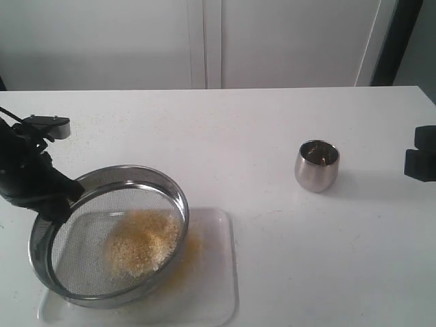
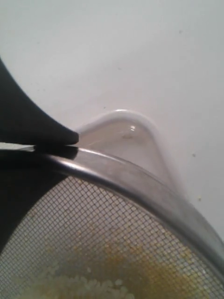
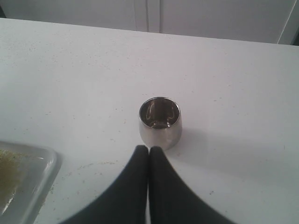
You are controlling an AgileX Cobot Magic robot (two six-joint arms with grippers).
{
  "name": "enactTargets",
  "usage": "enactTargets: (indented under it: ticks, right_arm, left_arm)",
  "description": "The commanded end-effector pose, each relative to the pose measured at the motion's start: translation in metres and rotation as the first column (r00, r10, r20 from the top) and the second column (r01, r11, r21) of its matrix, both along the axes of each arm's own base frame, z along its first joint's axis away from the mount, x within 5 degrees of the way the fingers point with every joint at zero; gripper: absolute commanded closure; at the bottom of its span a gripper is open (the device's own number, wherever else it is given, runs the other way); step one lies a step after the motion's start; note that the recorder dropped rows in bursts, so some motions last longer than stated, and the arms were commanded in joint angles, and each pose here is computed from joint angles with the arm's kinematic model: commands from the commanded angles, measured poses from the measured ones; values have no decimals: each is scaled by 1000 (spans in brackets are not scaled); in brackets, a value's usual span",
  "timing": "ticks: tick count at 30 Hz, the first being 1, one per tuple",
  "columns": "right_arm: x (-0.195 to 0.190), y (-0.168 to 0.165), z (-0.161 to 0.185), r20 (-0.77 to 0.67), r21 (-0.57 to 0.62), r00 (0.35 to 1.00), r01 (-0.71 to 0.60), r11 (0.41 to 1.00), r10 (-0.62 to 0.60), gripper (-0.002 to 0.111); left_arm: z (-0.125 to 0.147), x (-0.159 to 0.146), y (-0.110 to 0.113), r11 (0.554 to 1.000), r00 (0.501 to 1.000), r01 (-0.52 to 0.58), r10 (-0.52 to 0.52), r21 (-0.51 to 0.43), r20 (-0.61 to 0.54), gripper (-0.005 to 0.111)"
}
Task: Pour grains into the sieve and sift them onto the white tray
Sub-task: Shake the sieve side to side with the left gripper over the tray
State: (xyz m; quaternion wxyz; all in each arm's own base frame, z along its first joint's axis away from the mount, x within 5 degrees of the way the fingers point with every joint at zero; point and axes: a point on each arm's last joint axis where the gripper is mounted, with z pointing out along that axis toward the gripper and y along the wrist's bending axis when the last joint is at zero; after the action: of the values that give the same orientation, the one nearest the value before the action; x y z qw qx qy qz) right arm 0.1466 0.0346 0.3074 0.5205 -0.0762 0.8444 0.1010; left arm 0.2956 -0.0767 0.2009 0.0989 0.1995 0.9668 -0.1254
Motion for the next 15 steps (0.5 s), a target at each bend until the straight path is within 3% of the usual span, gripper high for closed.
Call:
enactTargets:
  ticks: [1,4,8,10,12,15]
  right_arm:
    - [0,-1,0,16,6,1000,8,1000,-8,108]
    - [0,-1,0,15,8,1000,9,1000,-9,108]
    - [0,-1,0,15,6,1000,8,1000,-8,108]
    - [0,-1,0,15,6,1000,8,1000,-8,108]
    - [0,-1,0,13,6,1000,8,1000,-8,108]
    - [0,-1,0,18,8,1000,9,1000,-9,108]
  left_arm:
    - [3,-8,-20,996,996,84,-84,-33,6,107]
    - [2,-6,-15,999,1000,3,-3,-42,-5,107]
    - [1,-12,-25,990,990,143,-143,-1,3,107]
    - [1,-6,-13,999,999,31,-31,17,10,107]
    - [1,-5,-12,1000,1000,4,-4,-21,-7,107]
    - [1,-12,-25,990,991,134,-135,-50,-11,107]
